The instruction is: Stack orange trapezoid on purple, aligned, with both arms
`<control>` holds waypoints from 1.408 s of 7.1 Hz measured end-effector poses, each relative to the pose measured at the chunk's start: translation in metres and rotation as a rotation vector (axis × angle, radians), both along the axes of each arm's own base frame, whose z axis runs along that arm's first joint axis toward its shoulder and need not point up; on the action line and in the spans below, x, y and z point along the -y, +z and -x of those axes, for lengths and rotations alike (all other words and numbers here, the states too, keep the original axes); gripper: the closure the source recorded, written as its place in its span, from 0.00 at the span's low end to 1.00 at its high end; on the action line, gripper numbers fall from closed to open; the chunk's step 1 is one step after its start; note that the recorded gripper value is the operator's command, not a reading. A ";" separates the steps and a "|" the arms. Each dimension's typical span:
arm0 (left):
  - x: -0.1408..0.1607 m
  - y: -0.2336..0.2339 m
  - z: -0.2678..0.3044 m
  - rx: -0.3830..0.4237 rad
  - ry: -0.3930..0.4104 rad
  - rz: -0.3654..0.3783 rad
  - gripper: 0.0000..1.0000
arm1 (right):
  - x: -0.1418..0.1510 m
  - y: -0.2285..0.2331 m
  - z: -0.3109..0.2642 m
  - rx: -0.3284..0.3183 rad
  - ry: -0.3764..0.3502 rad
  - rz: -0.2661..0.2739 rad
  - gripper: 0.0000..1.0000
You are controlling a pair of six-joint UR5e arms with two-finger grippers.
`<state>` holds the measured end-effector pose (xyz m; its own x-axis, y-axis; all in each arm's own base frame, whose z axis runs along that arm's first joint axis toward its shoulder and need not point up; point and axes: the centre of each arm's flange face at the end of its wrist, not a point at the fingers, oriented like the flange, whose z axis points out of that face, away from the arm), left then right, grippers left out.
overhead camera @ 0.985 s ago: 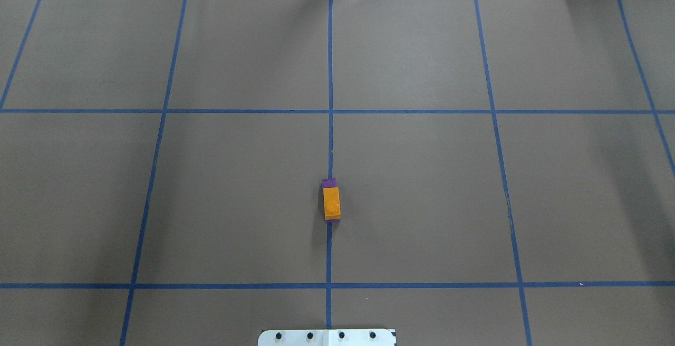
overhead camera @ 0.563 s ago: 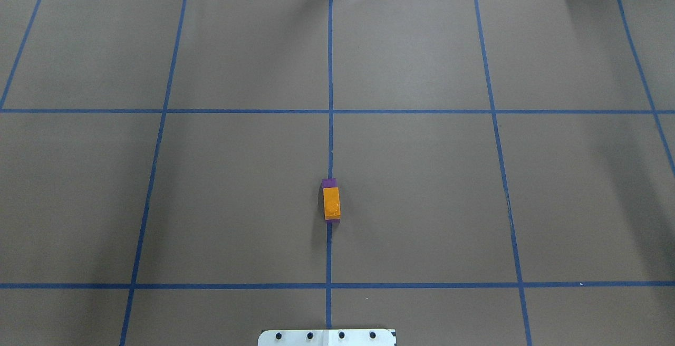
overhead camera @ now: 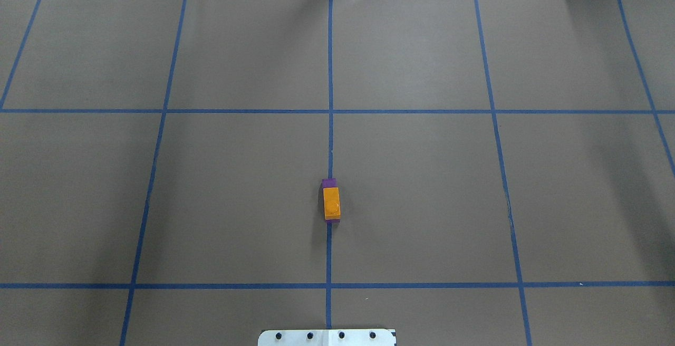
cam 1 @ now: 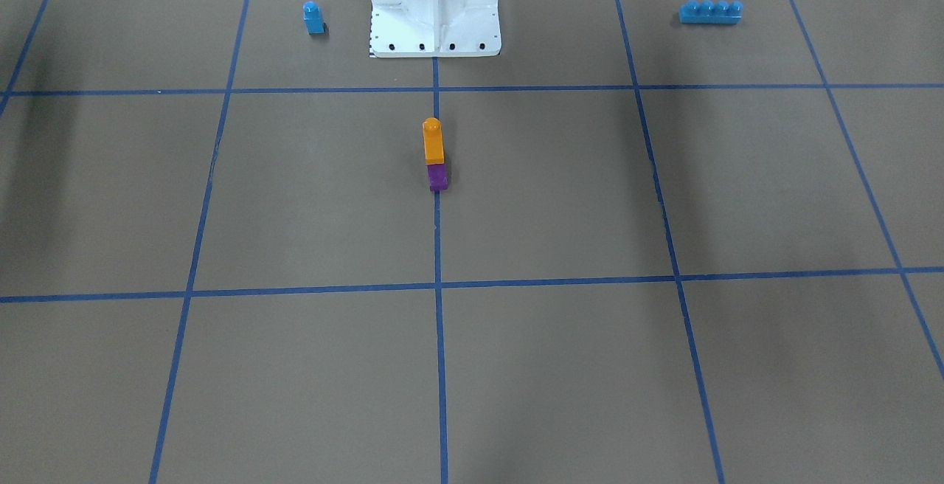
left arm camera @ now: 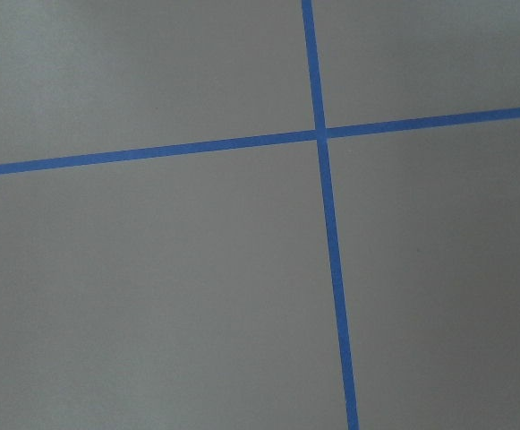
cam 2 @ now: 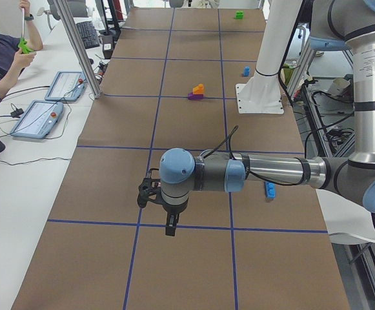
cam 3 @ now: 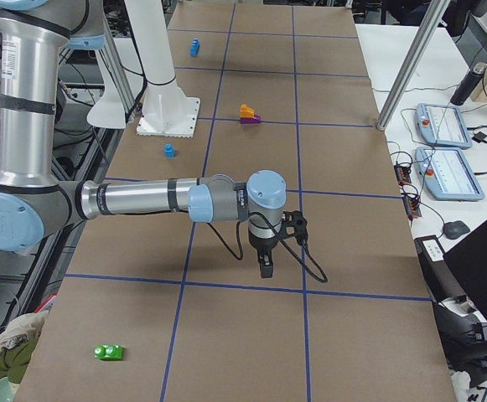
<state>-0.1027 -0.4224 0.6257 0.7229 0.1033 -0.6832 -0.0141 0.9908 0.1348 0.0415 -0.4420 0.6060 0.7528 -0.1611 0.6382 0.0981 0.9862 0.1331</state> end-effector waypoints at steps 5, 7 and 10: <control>0.000 -0.003 0.000 0.001 0.001 -0.007 0.00 | -0.001 -0.009 0.000 0.004 0.000 -0.010 0.00; 0.000 -0.004 0.000 0.001 0.001 -0.008 0.00 | -0.002 -0.008 0.000 0.005 0.000 -0.008 0.00; 0.000 -0.003 0.000 0.001 0.001 -0.005 0.00 | -0.003 -0.006 0.000 0.005 0.001 -0.001 0.00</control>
